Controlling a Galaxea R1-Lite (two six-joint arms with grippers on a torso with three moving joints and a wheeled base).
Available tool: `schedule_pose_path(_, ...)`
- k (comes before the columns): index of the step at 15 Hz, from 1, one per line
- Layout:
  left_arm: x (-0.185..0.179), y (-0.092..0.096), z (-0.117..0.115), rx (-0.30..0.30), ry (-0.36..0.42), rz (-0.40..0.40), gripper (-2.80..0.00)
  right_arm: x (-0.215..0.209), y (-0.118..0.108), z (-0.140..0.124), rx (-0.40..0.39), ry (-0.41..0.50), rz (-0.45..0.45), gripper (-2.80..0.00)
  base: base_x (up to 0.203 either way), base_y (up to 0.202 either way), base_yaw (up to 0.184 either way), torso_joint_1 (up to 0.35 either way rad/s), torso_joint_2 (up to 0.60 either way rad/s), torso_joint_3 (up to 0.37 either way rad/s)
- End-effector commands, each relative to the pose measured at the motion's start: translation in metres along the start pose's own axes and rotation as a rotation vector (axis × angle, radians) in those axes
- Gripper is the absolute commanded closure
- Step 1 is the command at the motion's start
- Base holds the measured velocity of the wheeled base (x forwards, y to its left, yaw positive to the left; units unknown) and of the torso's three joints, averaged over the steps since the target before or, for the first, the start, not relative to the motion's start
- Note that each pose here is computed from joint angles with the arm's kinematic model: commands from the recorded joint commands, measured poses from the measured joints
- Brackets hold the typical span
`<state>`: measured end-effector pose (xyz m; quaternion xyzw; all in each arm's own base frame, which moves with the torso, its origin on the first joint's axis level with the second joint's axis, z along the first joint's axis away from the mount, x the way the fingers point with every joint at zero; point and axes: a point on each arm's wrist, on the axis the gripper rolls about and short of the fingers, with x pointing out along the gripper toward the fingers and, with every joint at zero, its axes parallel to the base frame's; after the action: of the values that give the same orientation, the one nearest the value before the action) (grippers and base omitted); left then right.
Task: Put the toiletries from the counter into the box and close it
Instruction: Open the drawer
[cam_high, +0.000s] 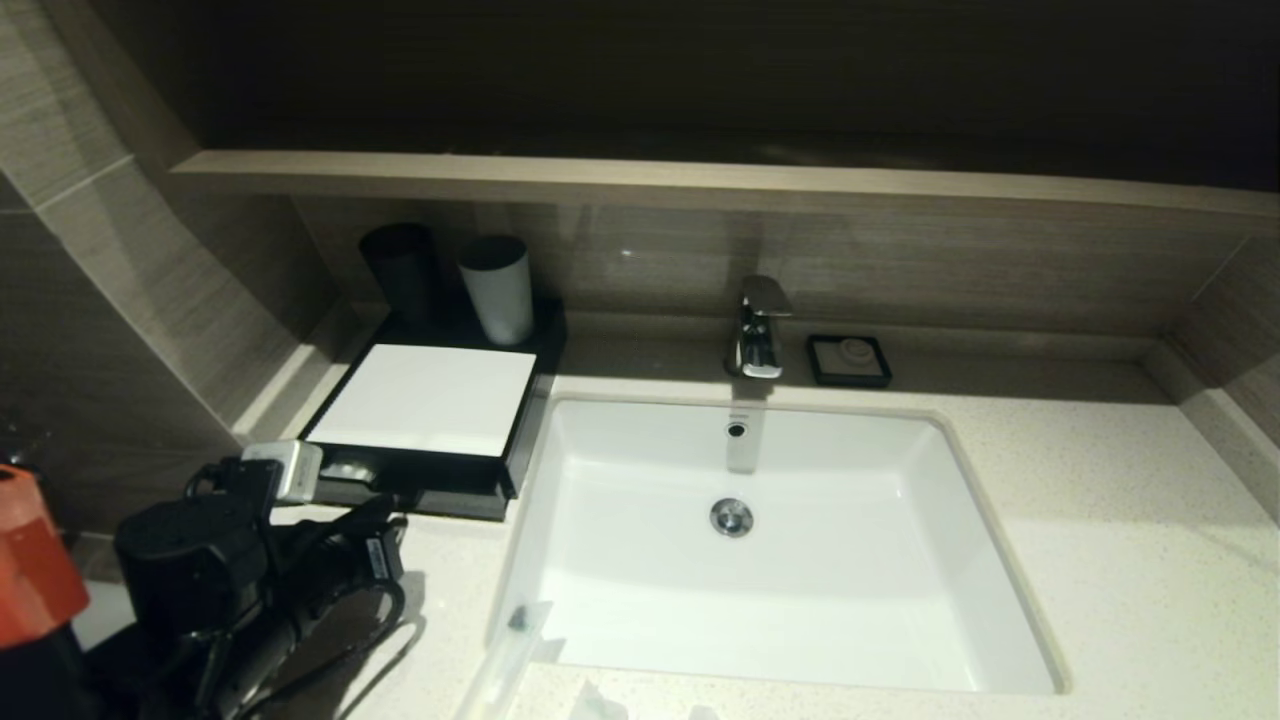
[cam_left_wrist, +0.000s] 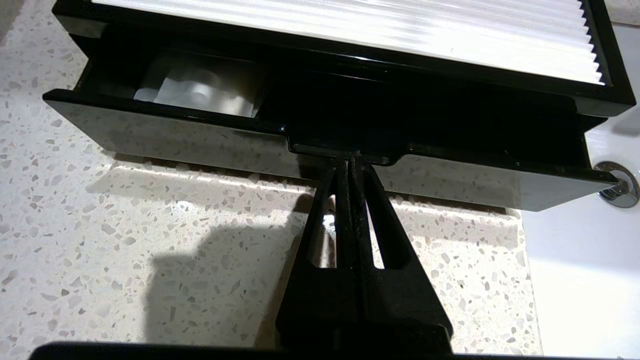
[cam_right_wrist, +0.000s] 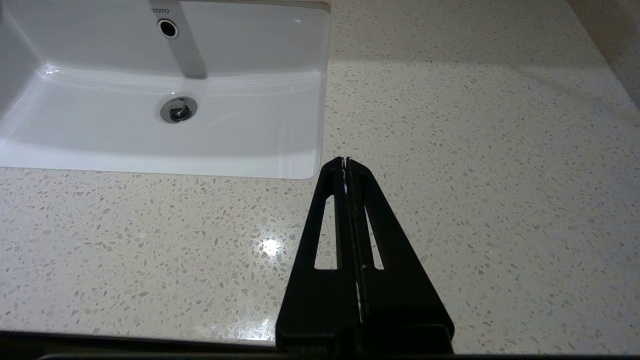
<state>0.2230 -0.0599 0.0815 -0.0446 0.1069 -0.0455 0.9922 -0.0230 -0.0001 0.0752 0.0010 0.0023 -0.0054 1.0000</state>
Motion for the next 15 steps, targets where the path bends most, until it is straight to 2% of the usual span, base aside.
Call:
schedule_pose_path(1, 0.0012, -0.0003, 0.0012, -0.002, -0.011, 0.0, 0.0, -0.0001, 0.0, 0.0, 0.0, -0.002, 0.0, 0.0, 0.0, 0.0, 0.0, 0.0, 0.0, 0.0)
schedule_pose_path(15, -0.0005, -0.0002, 0.0026, 0.012, -0.017, 0.001, 0.0, -0.0001, 0.0, 0.0, 0.0, -0.001, 0.0, 0.0, 0.0, 0.0, 0.0, 0.0, 0.0, 0.0)
